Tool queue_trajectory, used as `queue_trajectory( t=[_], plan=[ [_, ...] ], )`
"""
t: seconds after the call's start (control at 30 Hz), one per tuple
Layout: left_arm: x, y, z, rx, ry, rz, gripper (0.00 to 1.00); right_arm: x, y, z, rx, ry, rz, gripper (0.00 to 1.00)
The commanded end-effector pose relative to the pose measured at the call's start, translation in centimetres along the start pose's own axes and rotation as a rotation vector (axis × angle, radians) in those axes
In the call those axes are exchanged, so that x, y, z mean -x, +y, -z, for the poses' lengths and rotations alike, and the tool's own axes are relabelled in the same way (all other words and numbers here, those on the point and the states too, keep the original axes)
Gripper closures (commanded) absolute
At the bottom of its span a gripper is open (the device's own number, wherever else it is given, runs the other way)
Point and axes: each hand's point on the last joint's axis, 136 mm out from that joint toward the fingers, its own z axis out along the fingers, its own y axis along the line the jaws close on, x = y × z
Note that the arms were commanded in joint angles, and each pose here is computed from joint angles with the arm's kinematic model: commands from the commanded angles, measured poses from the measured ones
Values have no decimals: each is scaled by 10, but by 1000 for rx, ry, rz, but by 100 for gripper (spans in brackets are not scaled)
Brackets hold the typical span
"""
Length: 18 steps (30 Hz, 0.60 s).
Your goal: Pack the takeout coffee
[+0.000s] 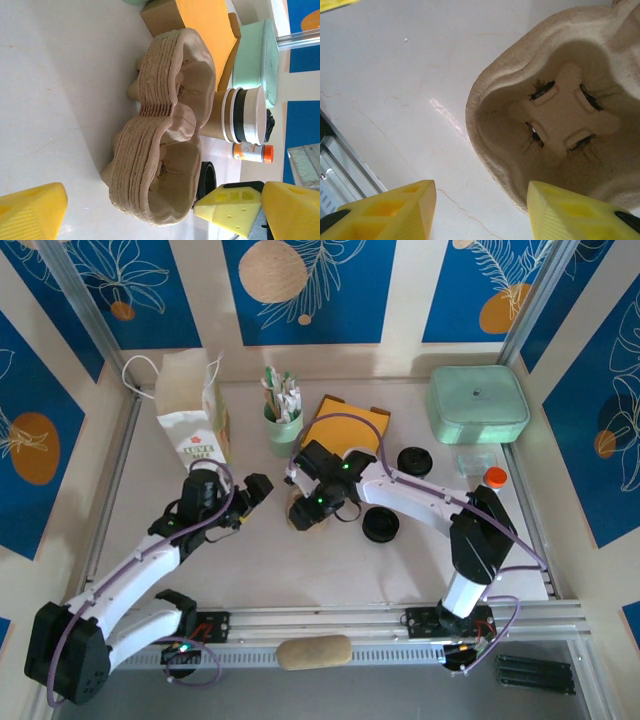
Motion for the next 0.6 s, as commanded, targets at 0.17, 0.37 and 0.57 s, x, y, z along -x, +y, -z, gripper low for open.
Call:
queue_trajectory(
  t=[0.17,0.37,0.57],
  plan=[
    [-3,3,2,1,20,-15,1,5,12,-4,50,8,35,50],
    [-2,4,2,1,18,-12,1,3,13,-13,56,27,42,49],
    [-2,3,2,-1,19,-9,1,3,8,-19,43,36,37,50]
  ],
)
